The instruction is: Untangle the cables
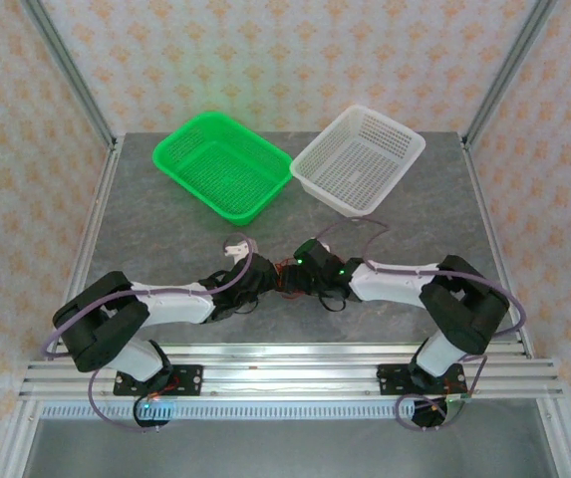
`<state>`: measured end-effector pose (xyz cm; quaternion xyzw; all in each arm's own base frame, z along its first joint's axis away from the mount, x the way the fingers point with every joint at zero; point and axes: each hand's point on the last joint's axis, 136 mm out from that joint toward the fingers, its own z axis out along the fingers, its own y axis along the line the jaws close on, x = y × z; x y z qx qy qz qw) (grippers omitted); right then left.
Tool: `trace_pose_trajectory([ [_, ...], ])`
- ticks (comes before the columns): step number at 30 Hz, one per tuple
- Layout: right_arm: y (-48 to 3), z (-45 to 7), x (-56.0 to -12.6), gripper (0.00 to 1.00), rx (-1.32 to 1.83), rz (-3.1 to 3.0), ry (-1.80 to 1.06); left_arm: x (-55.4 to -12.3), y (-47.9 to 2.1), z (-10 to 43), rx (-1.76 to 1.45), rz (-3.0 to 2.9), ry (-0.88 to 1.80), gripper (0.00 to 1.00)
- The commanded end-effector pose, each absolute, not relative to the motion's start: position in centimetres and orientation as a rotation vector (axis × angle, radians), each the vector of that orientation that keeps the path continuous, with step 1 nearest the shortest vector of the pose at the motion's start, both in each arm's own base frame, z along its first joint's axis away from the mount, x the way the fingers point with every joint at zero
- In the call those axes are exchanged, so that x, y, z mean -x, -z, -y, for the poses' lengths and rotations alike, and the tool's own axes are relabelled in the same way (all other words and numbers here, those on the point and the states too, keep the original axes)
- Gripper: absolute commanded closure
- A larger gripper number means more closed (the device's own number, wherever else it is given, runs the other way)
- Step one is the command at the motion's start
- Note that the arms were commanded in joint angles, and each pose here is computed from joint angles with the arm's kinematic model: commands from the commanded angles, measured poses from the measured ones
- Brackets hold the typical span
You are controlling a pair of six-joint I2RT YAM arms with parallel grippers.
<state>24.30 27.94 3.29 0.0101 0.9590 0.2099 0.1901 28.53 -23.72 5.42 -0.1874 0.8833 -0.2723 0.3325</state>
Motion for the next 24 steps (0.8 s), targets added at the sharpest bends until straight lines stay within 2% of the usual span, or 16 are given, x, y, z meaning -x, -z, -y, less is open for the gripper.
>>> trace_pose_trajectory([
  [1, -2.7, -28.5, -25.4, 0.31, 0.004, -2.646, -0.578, -28.8, -5.8, 24.4, 0.505, -2.280, 0.760, 1.00],
  [5, -2.3, -28.7, -25.6, 0.49, 0.021, -2.617, -0.600, -28.6, -5.8, 24.5, 0.505, -2.279, 0.781, 1.00],
  [11, -2.5, -28.4, -26.1, 0.66, 0.066, -2.558, -0.587, -28.3, -7.3, 25.1, 0.457, -2.244, 0.868, 1.00],
  [17, -3.7, -28.2, -26.4, 0.99, 0.114, -2.471, -0.611, -27.4, -7.5, 25.5, 0.400, -2.249, 0.924, 1.00],
  [18, -3.8, -27.9, -26.5, 1.00, 0.111, -2.462, -0.601, -27.3, -7.5, 25.4, 0.396, -2.250, 0.932, 1.00],
  [19, -3.9, -27.7, -26.6, 1.00, 0.114, -2.456, -0.591, -27.1, -7.5, 25.5, 0.389, -2.252, 0.939, 0.96],
  [24, -5.4, -26.8, -26.4, 1.00, 0.162, -2.376, -0.594, -26.5, -7.9, 24.4, 0.370, -2.248, 0.906, 0.59],
])
